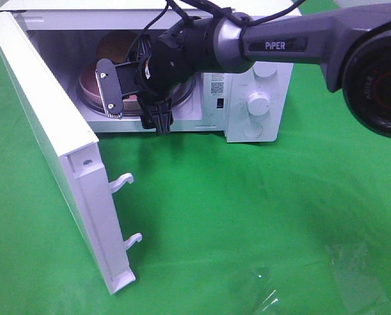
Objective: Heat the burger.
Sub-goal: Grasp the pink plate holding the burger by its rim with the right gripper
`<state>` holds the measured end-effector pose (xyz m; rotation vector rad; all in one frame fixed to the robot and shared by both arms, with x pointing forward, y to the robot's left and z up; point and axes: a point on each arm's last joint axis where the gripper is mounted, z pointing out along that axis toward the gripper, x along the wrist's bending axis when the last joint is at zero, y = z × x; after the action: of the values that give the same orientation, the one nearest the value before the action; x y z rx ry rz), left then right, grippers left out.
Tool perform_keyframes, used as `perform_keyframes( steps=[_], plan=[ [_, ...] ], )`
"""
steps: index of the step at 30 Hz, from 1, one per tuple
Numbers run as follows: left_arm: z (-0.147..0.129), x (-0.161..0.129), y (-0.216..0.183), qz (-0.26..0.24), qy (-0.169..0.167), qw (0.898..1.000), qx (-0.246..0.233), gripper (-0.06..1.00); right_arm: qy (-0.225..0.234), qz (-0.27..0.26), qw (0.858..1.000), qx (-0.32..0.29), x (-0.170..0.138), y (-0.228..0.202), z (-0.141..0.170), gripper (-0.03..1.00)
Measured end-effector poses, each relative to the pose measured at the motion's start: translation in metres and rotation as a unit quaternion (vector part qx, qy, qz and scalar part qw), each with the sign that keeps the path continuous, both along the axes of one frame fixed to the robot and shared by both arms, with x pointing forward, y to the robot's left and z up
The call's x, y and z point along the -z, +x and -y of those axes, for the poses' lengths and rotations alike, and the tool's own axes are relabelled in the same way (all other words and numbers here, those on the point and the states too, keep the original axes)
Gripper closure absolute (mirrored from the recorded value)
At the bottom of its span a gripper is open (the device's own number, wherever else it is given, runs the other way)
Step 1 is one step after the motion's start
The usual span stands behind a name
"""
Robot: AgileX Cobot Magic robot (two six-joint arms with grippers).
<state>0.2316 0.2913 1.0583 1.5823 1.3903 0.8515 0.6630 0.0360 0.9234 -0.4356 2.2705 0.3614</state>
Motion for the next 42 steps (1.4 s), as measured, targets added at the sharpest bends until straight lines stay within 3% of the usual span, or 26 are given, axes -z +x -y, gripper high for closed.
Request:
perform_keyframes(
  steps=[8,11,12,13,14,16,17,18,19,25,26,42],
  plan=[
    [-0.001,0.000,0.000,0.000,0.004,1.000,-0.003,-0.05,0.010,-0.003,1.000,0.004,0.007,0.005,-0.005,0.20],
    [-0.001,0.000,0.000,0.000,0.007,1.000,-0.005,-0.05,0.016,-0.003,1.000,0.003,0.010,0.005,-0.006,0.29],
    [-0.001,0.000,0.000,0.000,0.007,1.000,-0.005,-0.05,0.017,-0.006,1.000,0.004,0.012,0.005,-0.006,0.36],
    [-0.001,0.000,0.000,0.000,0.007,1.000,-0.005,-0.05,0.017,-0.006,1.000,0.004,0.012,0.005,-0.006,0.36],
    [-0.001,0.000,0.000,0.000,0.008,1.000,-0.005,-0.05,0.022,-0.014,1.000,0.010,0.013,0.005,-0.006,0.44],
    [-0.002,0.000,0.000,0.000,0.009,1.000,-0.006,-0.05,0.024,-0.021,0.999,0.014,0.014,0.004,-0.006,0.48],
    [-0.002,0.000,0.000,0.000,0.009,1.000,-0.006,-0.05,0.026,-0.024,0.999,0.014,0.015,0.003,-0.007,0.56],
    [-0.002,0.000,0.000,0.000,0.009,1.000,-0.006,-0.05,0.026,-0.024,0.999,0.014,0.015,0.003,-0.007,0.56],
    [-0.002,0.000,0.000,0.000,0.009,1.000,-0.006,-0.05,0.028,-0.030,0.999,0.016,0.018,0.002,-0.009,0.64],
    [-0.002,0.000,0.000,0.000,0.009,1.000,-0.006,-0.05,0.033,-0.035,0.999,0.013,0.019,-0.002,-0.014,0.80],
    [-0.002,0.000,0.000,0.000,0.009,1.000,-0.006,-0.05,0.033,-0.037,0.999,0.012,0.021,-0.005,-0.016,0.87],
    [-0.002,0.000,0.000,0.000,0.009,1.000,-0.006,-0.05,0.031,-0.040,0.999,0.010,0.021,-0.006,-0.018,0.88]
  ],
)
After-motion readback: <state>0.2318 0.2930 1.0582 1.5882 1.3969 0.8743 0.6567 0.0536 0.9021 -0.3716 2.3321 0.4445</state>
